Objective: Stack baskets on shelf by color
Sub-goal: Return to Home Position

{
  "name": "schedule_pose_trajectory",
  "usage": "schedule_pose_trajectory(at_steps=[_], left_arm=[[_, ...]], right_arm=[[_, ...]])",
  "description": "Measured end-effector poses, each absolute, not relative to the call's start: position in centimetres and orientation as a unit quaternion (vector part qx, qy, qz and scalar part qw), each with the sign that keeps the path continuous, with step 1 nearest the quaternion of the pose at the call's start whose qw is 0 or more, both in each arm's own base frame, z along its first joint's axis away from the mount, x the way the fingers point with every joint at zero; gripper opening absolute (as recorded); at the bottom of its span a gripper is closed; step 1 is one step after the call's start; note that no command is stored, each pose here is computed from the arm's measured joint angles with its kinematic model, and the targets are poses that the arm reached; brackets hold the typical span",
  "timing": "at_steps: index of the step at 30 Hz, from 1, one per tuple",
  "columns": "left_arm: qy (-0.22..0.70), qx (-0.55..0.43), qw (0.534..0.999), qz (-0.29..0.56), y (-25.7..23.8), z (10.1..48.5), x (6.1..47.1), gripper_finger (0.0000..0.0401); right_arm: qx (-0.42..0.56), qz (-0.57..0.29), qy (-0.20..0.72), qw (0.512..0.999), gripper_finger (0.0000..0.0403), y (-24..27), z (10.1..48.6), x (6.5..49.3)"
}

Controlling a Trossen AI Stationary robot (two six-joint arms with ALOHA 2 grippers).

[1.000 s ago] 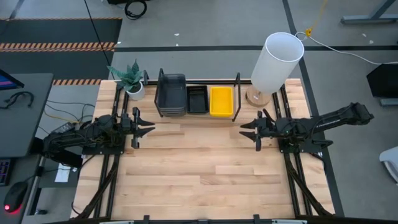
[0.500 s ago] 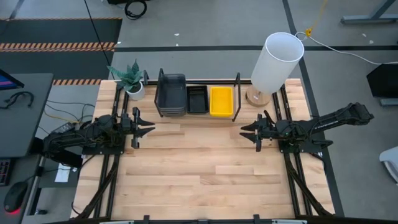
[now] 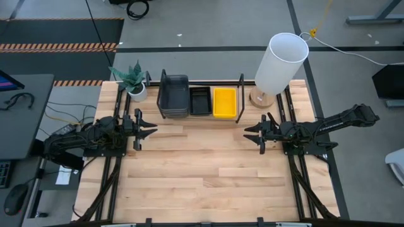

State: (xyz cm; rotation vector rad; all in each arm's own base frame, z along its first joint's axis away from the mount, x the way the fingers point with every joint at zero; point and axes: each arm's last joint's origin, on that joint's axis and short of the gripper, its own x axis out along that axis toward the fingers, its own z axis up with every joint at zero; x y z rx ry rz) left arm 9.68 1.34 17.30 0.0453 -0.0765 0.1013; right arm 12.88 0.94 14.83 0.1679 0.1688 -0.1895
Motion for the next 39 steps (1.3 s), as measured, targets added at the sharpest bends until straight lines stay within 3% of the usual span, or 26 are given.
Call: schedule_pose_trajectory(at_steps=[39], left_arm=[[-0.038, 0.023, 0.998, 0.051, 1.34, 17.30, 9.68, 0.0085]], right_arm=[[0.081, -0.094, 0.084, 0.989, 0.0149, 0.94, 14.86, 12.89]])
